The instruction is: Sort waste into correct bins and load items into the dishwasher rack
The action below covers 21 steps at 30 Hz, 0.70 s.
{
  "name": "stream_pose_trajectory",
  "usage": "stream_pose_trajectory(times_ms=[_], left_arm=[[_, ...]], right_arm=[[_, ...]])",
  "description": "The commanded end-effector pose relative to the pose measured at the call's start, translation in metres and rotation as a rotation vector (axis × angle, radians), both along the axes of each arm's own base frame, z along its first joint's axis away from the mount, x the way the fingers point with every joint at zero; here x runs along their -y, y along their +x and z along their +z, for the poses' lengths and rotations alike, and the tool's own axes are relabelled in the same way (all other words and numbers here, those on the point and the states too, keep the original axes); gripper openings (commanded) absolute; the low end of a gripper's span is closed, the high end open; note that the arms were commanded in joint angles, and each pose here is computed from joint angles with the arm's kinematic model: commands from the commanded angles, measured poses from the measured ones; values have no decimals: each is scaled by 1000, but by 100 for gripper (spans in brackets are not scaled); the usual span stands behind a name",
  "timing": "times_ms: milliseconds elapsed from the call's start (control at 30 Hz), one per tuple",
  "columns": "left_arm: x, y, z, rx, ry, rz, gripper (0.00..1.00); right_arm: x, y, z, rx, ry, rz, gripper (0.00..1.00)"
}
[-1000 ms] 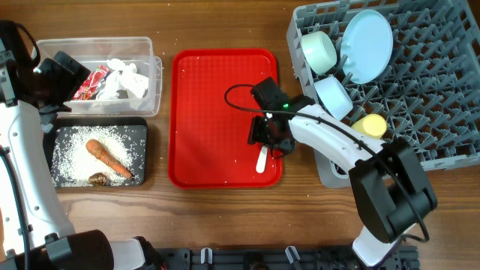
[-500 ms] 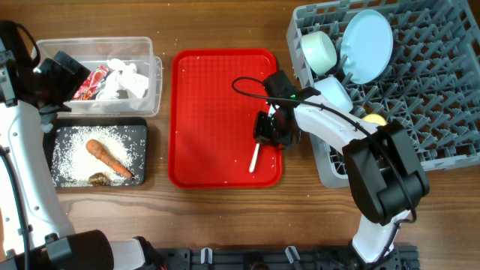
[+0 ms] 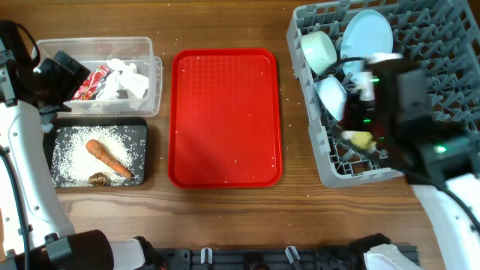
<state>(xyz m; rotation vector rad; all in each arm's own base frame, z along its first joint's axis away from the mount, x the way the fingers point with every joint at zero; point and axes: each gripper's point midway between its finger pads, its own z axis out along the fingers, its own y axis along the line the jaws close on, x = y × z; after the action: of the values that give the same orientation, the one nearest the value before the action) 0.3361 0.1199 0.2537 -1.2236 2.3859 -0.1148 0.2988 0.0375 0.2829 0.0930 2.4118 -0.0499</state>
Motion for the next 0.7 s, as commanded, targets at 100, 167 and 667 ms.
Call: stream_pose_trajectory(times_ms=[100,167,667], left_arm=[[-1,-1,6,21,-4,11,100],[-1,-1,6,21,-4,11,100],[-1,-1,6,21,-4,11,100]], right_arm=[[92,38,-25,-70,-355,-30,4],[102,52,-48,-142,-384,-11,4],[105,71,-61,-115,-294,-109,43]])
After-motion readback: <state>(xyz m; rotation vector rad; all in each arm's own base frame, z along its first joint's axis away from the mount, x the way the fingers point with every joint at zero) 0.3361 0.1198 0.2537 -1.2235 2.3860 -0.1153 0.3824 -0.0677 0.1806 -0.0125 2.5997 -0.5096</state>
